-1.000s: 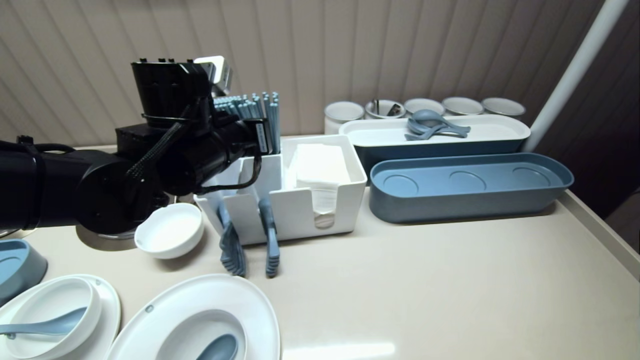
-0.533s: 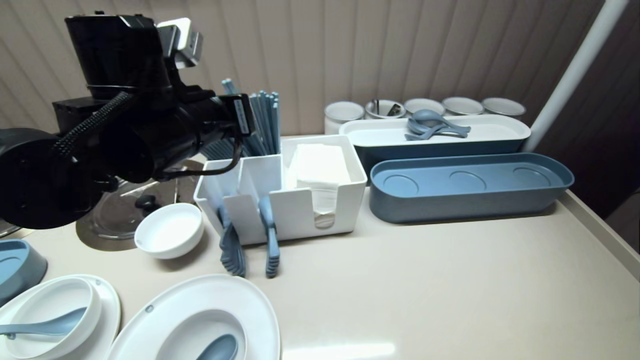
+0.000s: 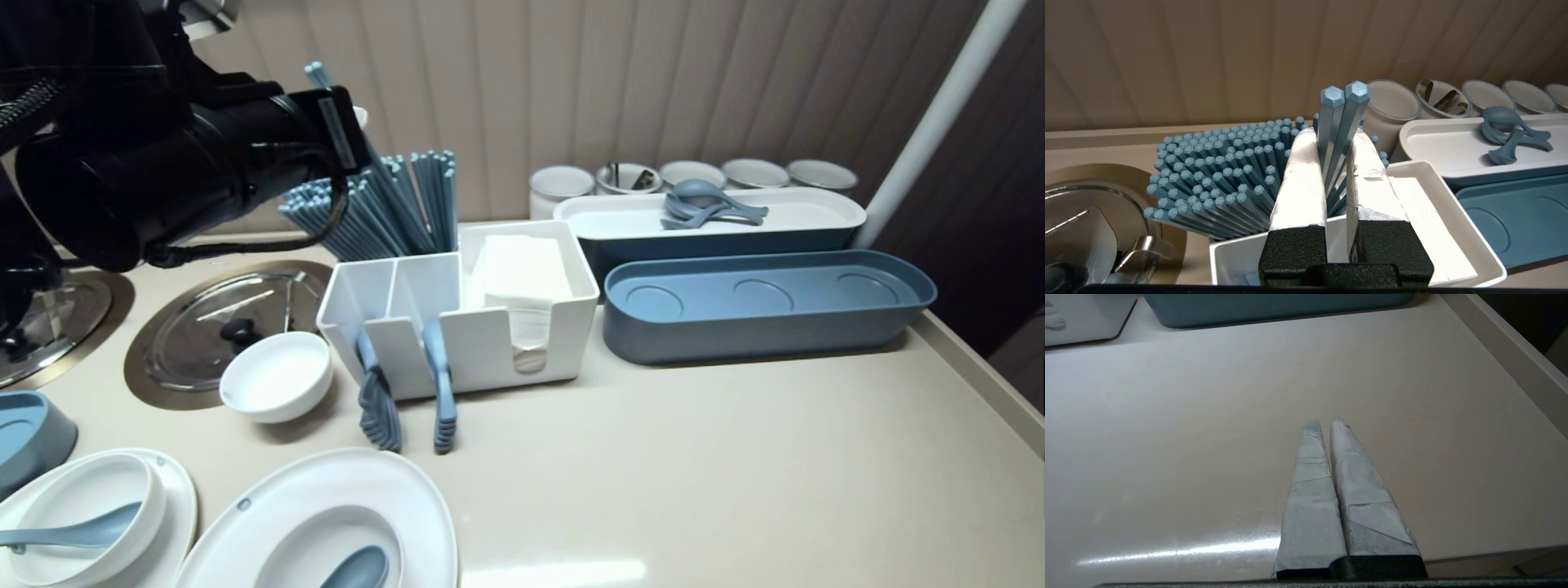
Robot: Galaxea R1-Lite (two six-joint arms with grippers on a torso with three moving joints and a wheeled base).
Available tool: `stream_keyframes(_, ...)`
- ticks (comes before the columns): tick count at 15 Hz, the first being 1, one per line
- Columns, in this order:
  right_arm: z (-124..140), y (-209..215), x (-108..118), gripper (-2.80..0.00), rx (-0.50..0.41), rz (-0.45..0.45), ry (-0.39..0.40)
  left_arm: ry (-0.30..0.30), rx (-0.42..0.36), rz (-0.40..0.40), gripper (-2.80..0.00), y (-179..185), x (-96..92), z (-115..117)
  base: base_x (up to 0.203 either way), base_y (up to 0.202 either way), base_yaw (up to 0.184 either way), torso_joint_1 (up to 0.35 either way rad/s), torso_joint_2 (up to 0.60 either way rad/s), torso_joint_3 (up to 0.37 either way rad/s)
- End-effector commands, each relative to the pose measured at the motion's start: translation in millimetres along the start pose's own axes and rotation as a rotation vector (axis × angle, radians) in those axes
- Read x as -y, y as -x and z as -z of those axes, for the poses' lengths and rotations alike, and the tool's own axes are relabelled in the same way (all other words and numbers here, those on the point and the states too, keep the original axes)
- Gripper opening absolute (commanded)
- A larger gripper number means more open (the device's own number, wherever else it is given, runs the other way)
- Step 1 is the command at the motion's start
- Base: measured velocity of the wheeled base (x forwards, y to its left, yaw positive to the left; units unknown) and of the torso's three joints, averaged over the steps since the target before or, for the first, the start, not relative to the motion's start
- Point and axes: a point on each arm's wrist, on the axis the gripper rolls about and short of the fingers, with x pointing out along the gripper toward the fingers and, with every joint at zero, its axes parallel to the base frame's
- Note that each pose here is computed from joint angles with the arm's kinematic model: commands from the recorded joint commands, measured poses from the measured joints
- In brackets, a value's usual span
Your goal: Pick the chopsticks and place it on the plate
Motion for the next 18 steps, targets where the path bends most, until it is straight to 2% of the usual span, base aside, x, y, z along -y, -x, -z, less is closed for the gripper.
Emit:
stream_keyframes(1,0.0,0.0,0.0,-2.8,0.001,0.0,0.0,0.009,0.024,0.0,-2.8,7.3,-1.7,-7.6,0.0,0.0,0.0,0.0,0.0,0.0)
stream_keyframes(7,0.0,0.0,0.0,-2.8,0.001,0.0,0.0,0.022,0.073,-0.001,-2.8,21.8,-6.7,-25.3,0.0,0.0,0.0,0.0,0.0,0.0)
stream_keyframes(14,0.0,-0.1,0.0,-2.8,-0.001,0.0,0.0,0.013,0.047,-0.011,-2.8,35.4,-13.0,-34.9,0.0,0.0,0.0,0.0,0.0,0.0)
stream_keyframes(18,0.0,-0.1,0.0,-2.8,-0.001,0.0,0.0,0.013,0.041,0.009,-2.8,54.8,-16.7,-49.4,0.0,0.0,0.0,0.0,0.0,0.0)
